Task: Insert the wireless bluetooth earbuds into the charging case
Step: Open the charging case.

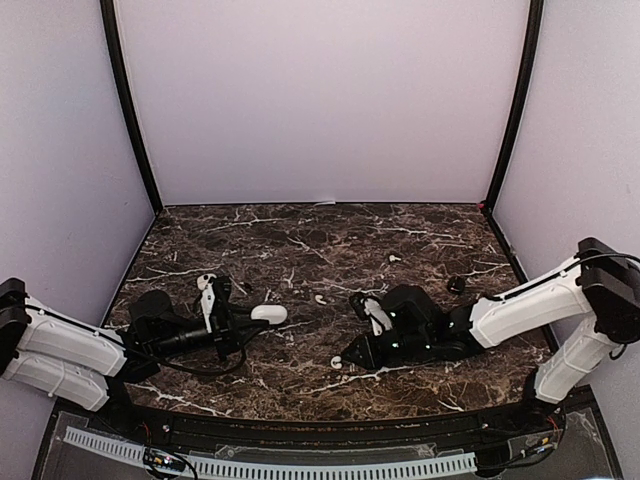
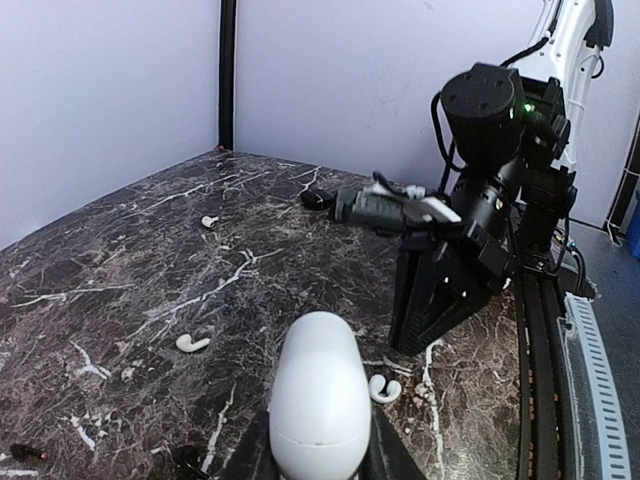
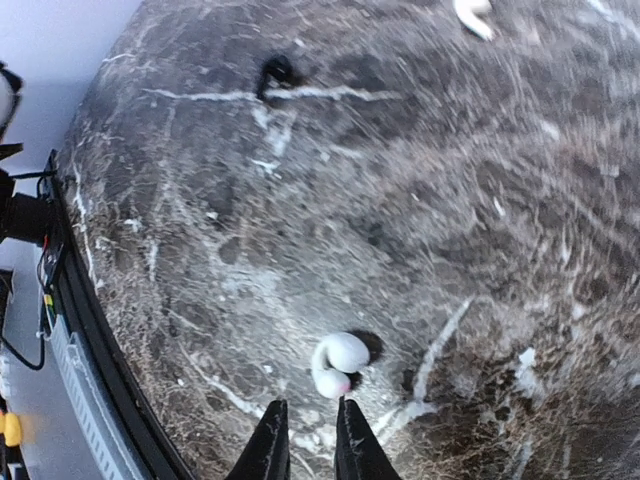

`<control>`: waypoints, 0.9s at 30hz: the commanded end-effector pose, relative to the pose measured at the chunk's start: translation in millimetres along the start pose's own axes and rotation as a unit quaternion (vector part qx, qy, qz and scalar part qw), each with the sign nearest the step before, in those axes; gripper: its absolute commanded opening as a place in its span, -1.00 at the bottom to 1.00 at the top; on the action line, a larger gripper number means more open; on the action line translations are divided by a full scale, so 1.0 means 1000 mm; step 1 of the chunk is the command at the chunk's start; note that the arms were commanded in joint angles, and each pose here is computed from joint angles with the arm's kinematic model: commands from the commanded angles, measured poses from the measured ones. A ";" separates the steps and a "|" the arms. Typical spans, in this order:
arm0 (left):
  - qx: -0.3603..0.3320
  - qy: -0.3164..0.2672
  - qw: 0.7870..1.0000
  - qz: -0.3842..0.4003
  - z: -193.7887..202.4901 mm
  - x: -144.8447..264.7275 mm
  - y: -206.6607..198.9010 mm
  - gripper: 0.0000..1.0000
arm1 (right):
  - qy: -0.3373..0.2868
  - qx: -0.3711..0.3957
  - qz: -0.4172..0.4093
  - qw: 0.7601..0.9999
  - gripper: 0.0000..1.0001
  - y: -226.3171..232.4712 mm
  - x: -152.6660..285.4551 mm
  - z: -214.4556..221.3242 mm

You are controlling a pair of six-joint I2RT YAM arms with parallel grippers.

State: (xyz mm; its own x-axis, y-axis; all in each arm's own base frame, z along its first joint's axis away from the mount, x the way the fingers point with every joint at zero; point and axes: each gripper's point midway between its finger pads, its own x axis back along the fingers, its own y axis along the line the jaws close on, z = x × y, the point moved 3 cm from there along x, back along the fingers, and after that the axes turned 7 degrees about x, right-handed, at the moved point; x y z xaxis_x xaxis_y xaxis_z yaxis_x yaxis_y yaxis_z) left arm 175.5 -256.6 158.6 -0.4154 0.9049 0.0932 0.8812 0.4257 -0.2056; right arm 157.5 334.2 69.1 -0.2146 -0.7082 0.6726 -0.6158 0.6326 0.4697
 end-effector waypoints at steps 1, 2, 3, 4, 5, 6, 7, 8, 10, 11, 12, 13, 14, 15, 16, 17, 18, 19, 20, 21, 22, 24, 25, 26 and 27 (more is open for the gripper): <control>0.020 0.021 0.999 0.043 0.009 0.000 -0.009 -1.00 | -0.049 0.176 -0.008 0.983 -0.68 0.027 0.030 -0.043; 0.023 0.028 0.998 0.056 0.011 -0.001 -0.012 -1.00 | -0.052 0.208 -0.012 0.977 -0.68 0.032 0.035 -0.048; 0.025 0.035 0.996 0.072 0.012 -0.003 -0.016 -1.00 | -0.053 0.234 -0.014 0.971 -0.68 0.037 0.041 -0.053; 0.027 0.041 0.995 0.088 0.014 -0.003 -0.020 -1.00 | -0.051 0.255 -0.015 0.966 -0.67 0.041 0.046 -0.056; 0.029 0.047 0.993 0.105 0.015 -0.004 -0.024 -1.00 | -0.052 0.273 -0.022 0.960 -0.63 0.046 0.051 -0.059; 0.031 0.051 0.991 0.121 0.015 -0.005 -0.028 -1.00 | -0.056 0.286 -0.030 0.956 -0.57 0.052 0.055 -0.063; 0.033 0.055 0.989 0.133 0.017 -0.005 -0.031 -1.00 | -0.059 0.297 -0.042 0.952 -0.48 0.057 0.059 -0.064; 0.032 0.057 0.987 0.149 0.017 -0.006 -0.035 -1.00 | -0.063 0.306 -0.056 0.948 -0.40 0.063 0.062 -0.066; 0.029 0.056 0.982 0.176 0.016 -0.005 -0.042 -1.00 | -0.072 0.316 -0.082 0.942 -0.22 0.073 0.068 -0.068; 0.029 0.055 0.980 0.187 0.015 -0.005 -0.044 -1.00 | -0.076 0.320 -0.094 0.940 -0.09 0.078 0.070 -0.069; 0.029 0.054 0.979 0.196 0.015 -0.006 -0.046 -1.00 | -0.078 0.322 -0.108 0.937 0.09 0.082 0.072 -0.069; 0.029 0.055 0.977 0.205 0.014 -0.006 -0.048 -1.00 | -0.080 0.324 -0.119 0.935 0.19 0.087 0.073 -0.070; 0.030 0.056 0.975 0.214 0.014 -0.007 -0.050 -1.00 | -0.083 0.326 -0.129 0.933 0.26 0.092 0.075 -0.071; 0.031 0.058 0.973 0.220 0.014 -0.008 -0.051 -1.00 | -0.086 0.326 -0.137 0.931 0.34 0.096 0.076 -0.073; 0.031 0.059 0.972 0.227 0.014 -0.009 -0.052 -1.00 | -0.086 0.327 -0.143 0.930 0.35 0.099 0.076 -0.074; 0.032 0.060 0.971 0.229 0.014 -0.011 -0.052 -1.00 | -0.085 0.329 -0.150 0.928 0.33 0.104 0.076 -0.075; 0.032 0.061 0.969 0.236 0.013 -0.011 -0.054 -1.00 | -0.080 0.332 -0.155 0.927 0.30 0.107 0.074 -0.075; 0.031 0.062 0.967 0.245 0.013 -0.011 -0.056 -1.00 | -0.077 0.336 -0.158 0.925 0.26 0.112 0.072 -0.076; 0.032 0.062 0.966 0.248 0.013 -0.012 -0.056 -1.00 | -0.070 0.341 -0.158 0.924 0.22 0.115 0.069 -0.075; 0.032 0.062 0.966 0.250 0.012 -0.013 -0.056 -1.00 | -0.062 0.344 -0.157 0.923 0.18 0.117 0.065 -0.075; 0.033 0.062 0.965 0.252 0.012 -0.013 -0.057 -1.00 | -0.055 0.349 -0.153 0.923 0.16 0.120 0.061 -0.074; 0.034 0.063 0.964 0.256 0.011 -0.015 -0.057 -1.00 | -0.041 0.356 -0.140 0.923 0.15 0.122 0.051 -0.075; 0.035 0.063 0.963 0.259 0.011 -0.015 -0.058 -1.00 | -0.033 0.358 -0.134 0.923 0.16 0.121 0.047 -0.073; 0.035 0.064 0.962 0.264 0.011 -0.015 -0.059 -1.00 | -0.030 0.361 -0.132 0.923 0.16 0.122 0.043 -0.073; 0.035 0.064 0.961 0.268 0.011 -0.015 -0.060 -1.00 | -0.027 0.362 -0.131 0.922 0.15 0.123 0.040 -0.074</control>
State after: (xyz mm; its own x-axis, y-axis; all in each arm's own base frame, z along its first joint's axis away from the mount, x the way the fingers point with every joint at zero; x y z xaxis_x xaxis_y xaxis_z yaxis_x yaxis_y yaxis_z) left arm 129.0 -292.2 144.6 0.0758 0.9896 0.1225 0.9378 -0.0290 -0.3460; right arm 130.8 397.0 204.2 -0.0166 -0.8618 0.5070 -0.9887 0.0897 0.1200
